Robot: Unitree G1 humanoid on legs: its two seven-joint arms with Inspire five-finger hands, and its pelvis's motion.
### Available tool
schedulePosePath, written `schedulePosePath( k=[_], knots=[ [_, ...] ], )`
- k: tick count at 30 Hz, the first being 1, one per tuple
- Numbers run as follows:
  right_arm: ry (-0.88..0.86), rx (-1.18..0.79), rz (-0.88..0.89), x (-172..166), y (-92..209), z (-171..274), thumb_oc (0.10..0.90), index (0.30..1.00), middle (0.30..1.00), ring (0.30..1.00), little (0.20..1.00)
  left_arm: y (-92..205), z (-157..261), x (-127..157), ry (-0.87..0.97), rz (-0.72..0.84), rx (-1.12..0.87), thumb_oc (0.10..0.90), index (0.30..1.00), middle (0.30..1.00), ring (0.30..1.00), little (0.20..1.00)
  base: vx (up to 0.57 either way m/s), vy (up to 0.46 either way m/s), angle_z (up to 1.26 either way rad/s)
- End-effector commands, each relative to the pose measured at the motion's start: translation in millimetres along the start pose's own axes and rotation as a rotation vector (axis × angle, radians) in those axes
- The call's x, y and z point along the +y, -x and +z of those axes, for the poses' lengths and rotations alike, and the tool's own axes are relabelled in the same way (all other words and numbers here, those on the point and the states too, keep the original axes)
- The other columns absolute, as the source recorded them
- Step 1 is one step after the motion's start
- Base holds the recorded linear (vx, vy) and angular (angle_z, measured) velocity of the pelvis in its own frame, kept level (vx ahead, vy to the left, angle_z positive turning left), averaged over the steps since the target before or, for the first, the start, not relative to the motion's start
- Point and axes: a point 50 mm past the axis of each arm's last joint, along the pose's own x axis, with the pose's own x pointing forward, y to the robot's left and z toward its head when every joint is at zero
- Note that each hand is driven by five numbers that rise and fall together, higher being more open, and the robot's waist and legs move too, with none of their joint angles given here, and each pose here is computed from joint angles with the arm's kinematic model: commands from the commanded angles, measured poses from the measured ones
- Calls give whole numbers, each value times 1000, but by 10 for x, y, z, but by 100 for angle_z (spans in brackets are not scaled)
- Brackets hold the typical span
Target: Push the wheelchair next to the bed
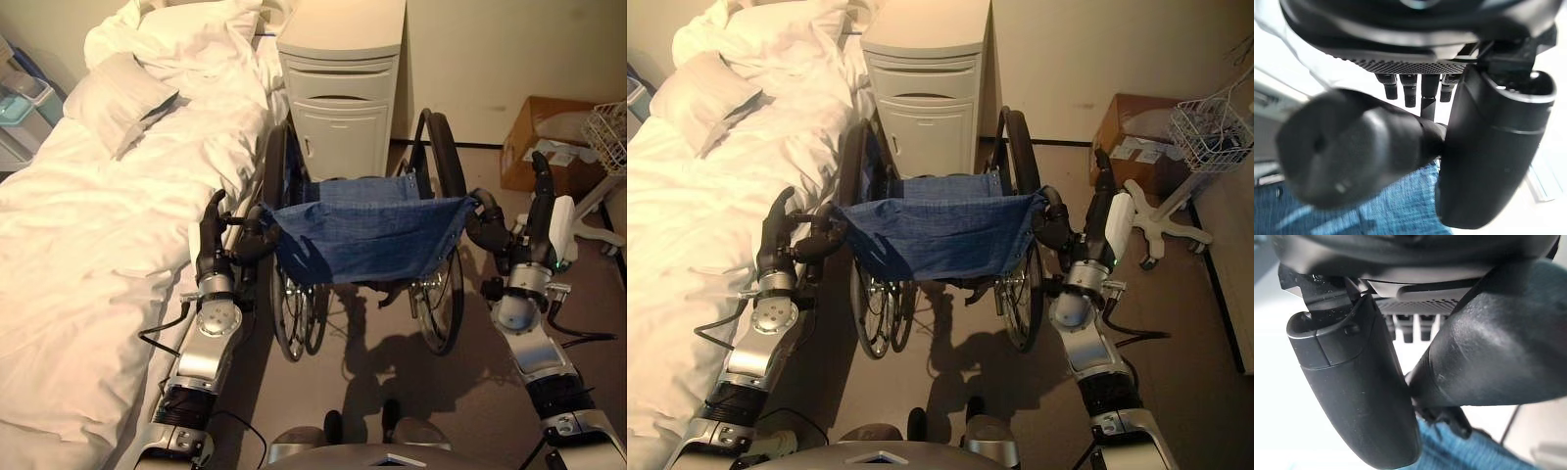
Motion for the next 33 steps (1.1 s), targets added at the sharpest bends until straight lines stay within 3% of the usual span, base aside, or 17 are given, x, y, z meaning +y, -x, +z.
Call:
schedulePosePath(
  k=[1,12,21,33],
  knots=[
    [-63,-35,25,-96,-211,145,800,900,900,900,900,-215,425,604,-9,111,-214,800,900,900,900,900,0,0,0],
    [-25,-24,118,-179,-350,180,800,900,900,900,900,-271,619,672,-143,-65,-266,800,900,900,900,900,0,0,0],
    [0,-26,123,-207,-378,181,800,900,900,900,900,-193,909,572,152,-239,-382,800,900,900,900,900,0,0,0],
    [-19,-23,112,-186,-407,199,800,900,900,900,900,-106,981,633,625,-172,-466,800,900,900,900,900,0,0,0]
  ],
)
